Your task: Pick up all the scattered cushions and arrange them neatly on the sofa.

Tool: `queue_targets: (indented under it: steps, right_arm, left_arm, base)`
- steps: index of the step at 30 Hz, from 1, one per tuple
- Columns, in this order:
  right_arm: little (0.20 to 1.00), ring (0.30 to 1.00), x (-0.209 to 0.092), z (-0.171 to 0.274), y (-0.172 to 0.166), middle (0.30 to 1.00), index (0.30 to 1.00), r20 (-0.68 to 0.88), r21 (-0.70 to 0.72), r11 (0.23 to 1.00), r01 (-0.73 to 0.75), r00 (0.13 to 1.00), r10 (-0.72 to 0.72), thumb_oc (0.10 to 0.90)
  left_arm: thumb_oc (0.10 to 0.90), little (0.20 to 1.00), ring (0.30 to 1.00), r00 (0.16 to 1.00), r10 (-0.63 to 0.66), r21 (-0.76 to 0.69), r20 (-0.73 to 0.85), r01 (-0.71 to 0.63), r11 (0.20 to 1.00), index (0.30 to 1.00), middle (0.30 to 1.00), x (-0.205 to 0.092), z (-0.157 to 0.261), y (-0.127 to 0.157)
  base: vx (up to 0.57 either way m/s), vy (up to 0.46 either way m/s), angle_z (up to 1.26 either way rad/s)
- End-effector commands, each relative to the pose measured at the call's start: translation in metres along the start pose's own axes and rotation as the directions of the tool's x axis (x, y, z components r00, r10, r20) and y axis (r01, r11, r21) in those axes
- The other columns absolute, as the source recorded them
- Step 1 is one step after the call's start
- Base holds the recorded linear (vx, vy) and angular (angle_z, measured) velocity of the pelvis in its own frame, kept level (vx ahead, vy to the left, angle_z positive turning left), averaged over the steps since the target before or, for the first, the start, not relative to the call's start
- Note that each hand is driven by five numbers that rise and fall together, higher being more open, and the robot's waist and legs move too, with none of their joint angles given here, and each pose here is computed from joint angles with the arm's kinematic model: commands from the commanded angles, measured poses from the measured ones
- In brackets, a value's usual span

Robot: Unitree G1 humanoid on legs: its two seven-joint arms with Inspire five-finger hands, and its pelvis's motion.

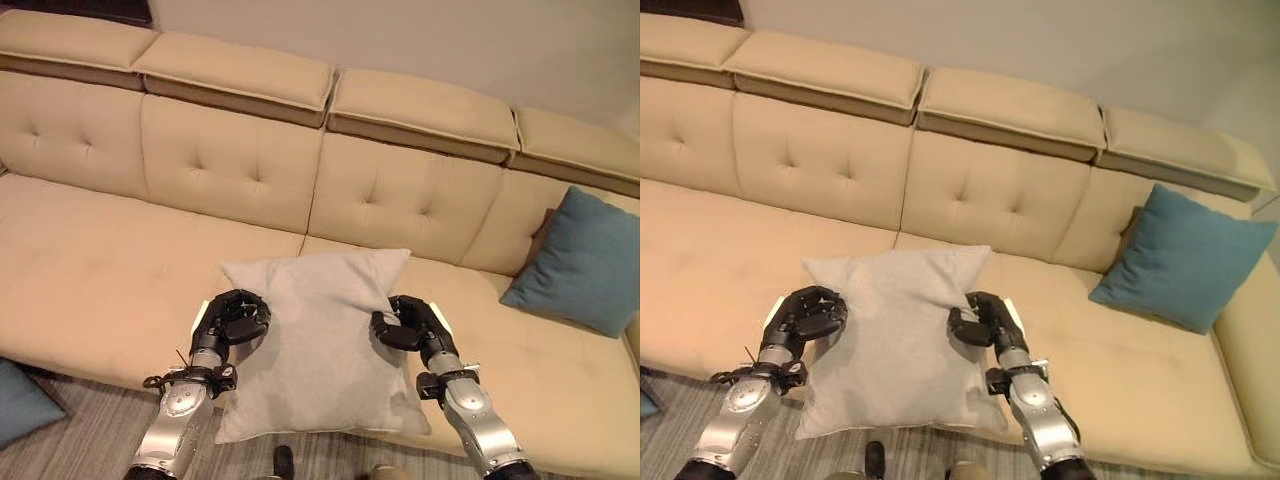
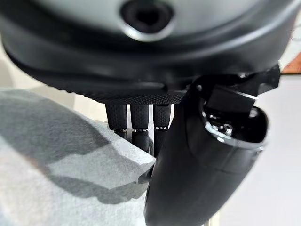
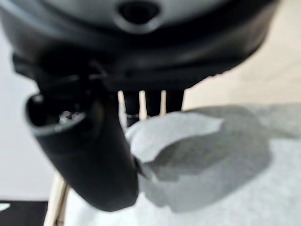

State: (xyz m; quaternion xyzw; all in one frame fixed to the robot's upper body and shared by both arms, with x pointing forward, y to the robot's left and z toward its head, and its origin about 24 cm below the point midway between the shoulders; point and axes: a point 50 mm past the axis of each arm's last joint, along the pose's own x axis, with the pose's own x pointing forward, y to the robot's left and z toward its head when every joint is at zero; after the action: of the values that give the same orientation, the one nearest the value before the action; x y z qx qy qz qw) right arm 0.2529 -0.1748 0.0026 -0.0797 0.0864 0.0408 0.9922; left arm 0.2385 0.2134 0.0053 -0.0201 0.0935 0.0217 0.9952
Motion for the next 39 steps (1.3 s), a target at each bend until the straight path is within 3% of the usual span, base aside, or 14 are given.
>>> queue_targets:
  steps: [1, 23, 28, 32, 36, 39]
  right_arm:
    - [0.300, 0.300, 0.017, 0.067, -0.003, 0.300, 0.300, 0.313, -0.007, 1.000, -0.001, 0.950, 0.003, 0.400]
    - [0.300, 0.300, 0.008, 0.069, -0.019, 0.300, 0.300, 0.336, -0.056, 0.996, 0.070, 0.941, -0.047, 0.400]
    - [0.300, 0.300, 0.015, 0.075, -0.013, 0.300, 0.300, 0.372, 0.037, 0.992, 0.124, 0.919, -0.129, 0.400]
    - [0.300, 0.300, 0.035, 0.110, -0.005, 0.300, 0.300, 0.478, 0.013, 0.986, 0.165, 0.865, -0.151, 0.400]
    - [0.300, 0.300, 0.057, 0.184, 0.005, 0.300, 0.300, 0.672, 0.015, 0.964, 0.264, 0.711, -0.205, 0.400]
    - [0.300, 0.300, 0.062, 0.217, 0.003, 0.300, 0.300, 0.742, 0.041, 0.943, 0.332, 0.621, -0.251, 0.400]
  left_arm:
    - [0.400, 0.300, 0.300, 0.938, -0.131, -0.057, 0.320, 0.157, 0.986, 0.300, 0.300, 0.005, 0.058, -0.032]
    - [0.400, 0.300, 0.300, 0.905, -0.152, -0.104, 0.397, 0.209, 0.972, 0.300, 0.300, 0.010, 0.074, -0.056]
    - [0.400, 0.300, 0.300, 0.881, -0.148, -0.027, 0.449, 0.179, 0.983, 0.300, 0.300, 0.011, 0.086, -0.061]
    - [0.400, 0.300, 0.300, 0.817, -0.150, 0.046, 0.557, 0.150, 0.988, 0.300, 0.300, 0.025, 0.117, -0.077]
    - [0.400, 0.300, 0.300, 0.625, -0.160, 0.143, 0.764, 0.079, 0.987, 0.300, 0.300, 0.047, 0.200, -0.120]
    - [0.400, 0.300, 0.300, 0.549, -0.122, 0.146, 0.827, -0.001, 0.989, 0.300, 0.300, 0.052, 0.232, -0.130]
  base:
    - [0.08, -0.058, -0.69]
    - [0.08, -0.014, -0.09]
    - [0.07, 0.144, -0.06]
    - [-0.18, 0.079, -0.22]
    - [-0.22, 0.040, 0.01]
    - [-0.13, 0.025, 0.09]
